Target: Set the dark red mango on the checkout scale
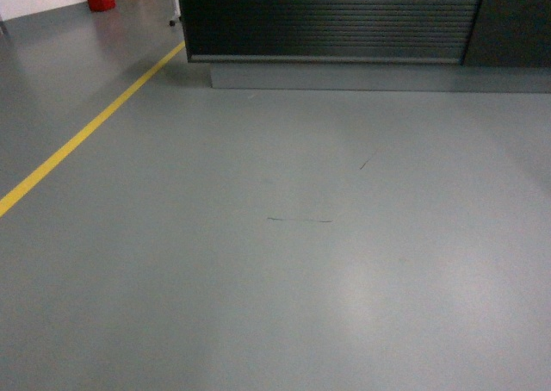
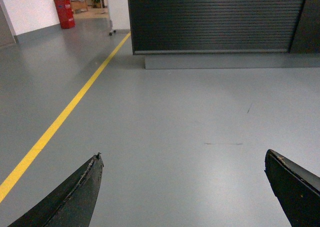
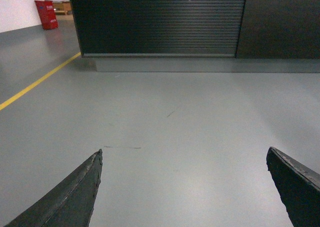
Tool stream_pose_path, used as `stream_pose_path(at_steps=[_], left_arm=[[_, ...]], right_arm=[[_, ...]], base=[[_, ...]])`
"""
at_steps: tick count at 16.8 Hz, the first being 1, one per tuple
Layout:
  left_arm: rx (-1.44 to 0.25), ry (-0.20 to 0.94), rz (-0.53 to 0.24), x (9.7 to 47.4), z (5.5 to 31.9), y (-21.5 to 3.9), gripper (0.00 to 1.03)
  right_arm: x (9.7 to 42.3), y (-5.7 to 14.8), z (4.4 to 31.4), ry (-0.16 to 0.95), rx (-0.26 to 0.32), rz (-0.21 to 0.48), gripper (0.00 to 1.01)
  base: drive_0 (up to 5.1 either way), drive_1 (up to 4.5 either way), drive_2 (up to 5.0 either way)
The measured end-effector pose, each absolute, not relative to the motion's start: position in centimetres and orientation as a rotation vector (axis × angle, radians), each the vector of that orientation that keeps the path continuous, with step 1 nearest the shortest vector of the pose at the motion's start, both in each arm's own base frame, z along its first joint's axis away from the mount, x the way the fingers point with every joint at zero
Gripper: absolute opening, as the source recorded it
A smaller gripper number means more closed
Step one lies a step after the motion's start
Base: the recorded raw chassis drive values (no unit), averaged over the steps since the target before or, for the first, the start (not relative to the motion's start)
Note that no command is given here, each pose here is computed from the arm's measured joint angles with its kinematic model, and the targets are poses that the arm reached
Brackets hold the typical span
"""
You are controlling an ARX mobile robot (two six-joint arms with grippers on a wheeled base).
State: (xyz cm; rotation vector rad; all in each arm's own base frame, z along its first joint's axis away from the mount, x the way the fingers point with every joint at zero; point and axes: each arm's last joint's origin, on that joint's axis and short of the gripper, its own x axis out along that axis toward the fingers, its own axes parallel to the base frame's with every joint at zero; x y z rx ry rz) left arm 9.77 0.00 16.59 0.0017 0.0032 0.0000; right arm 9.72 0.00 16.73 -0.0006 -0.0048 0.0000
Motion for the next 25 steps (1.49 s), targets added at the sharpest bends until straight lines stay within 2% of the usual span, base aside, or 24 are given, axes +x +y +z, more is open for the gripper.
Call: stream_pose_path(at_steps=[11, 25], left_arm=[[0.002, 0.003, 0.0, 9.77, 16.59, 0.0, 0.98], [0.002, 0.004, 0.0, 9.77, 16.58, 0.0, 0.98]], right_arm=[[9.72, 0.0, 16.73, -0.006, -0.001, 0.0, 0.98], [9.72, 0.0, 16.71, -0.002, -0.001, 0.0, 0.98]], base=[[0.0, 0.17, -0.2], [0.0, 3.84, -3.8]])
